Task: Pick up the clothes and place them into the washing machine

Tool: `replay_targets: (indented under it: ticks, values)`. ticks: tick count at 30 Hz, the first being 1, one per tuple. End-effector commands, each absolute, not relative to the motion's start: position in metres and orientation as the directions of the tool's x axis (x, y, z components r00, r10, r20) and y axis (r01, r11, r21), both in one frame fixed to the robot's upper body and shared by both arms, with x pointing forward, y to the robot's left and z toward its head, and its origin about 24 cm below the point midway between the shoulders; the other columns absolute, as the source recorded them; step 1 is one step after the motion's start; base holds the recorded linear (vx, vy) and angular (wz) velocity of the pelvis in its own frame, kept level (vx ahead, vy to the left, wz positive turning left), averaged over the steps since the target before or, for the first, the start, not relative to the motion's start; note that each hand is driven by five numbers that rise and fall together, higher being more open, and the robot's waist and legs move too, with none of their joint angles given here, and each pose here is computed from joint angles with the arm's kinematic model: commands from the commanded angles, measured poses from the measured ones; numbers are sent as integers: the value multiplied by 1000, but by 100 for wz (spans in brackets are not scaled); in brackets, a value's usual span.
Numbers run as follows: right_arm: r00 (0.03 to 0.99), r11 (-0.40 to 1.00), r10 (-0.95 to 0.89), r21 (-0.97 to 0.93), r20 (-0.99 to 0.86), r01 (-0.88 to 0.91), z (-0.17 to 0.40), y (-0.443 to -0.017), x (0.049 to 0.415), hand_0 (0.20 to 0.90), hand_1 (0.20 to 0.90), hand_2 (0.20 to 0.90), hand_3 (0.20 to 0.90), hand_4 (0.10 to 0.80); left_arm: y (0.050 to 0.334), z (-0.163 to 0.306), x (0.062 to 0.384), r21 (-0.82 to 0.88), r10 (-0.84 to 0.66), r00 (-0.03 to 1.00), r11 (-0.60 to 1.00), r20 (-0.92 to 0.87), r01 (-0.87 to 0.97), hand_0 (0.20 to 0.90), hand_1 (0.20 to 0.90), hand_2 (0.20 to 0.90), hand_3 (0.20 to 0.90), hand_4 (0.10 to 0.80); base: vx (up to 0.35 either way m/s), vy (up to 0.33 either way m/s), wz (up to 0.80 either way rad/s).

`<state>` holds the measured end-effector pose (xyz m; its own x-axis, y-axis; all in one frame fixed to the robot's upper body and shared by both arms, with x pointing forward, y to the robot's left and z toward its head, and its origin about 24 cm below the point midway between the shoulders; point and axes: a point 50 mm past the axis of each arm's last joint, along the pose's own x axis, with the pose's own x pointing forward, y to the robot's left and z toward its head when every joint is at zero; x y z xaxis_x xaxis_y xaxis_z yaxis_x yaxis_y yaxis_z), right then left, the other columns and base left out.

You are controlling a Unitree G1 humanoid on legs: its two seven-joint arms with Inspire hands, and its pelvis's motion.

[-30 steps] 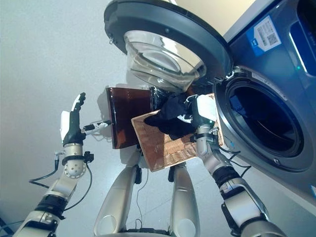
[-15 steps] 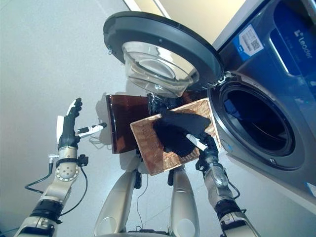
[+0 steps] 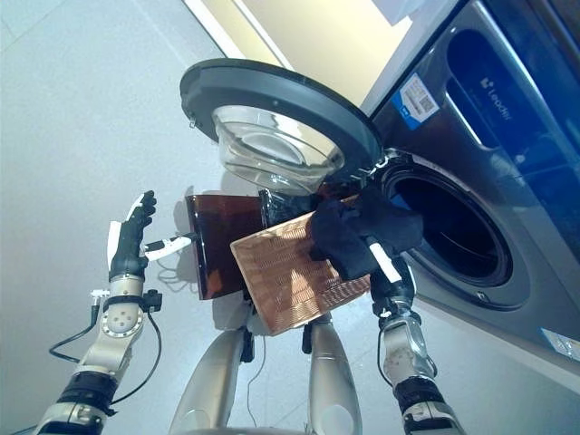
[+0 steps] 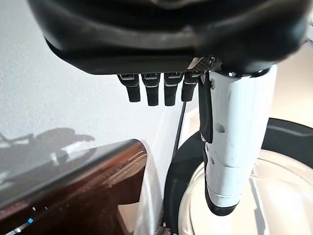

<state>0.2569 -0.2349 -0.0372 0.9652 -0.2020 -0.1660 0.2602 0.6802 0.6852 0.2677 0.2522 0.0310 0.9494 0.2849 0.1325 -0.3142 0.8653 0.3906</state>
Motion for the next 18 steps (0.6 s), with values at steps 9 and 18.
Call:
replay_targets:
  ticks: [9, 18]
  values:
    - [805, 244, -561, 890, -195, 385, -50, -256, 234, 200, 200, 200, 200, 300, 268, 36, 257, 310, 394, 896, 842, 203, -441, 900, 900, 900, 900, 800, 6, 6, -4]
    - [719, 87, -631, 894, -292, 440, -45, -254, 254, 200, 200, 200, 200, 300, 265, 42, 259, 291, 406, 882, 836, 240, -464, 900, 900, 900, 900, 800, -8, 1, 0]
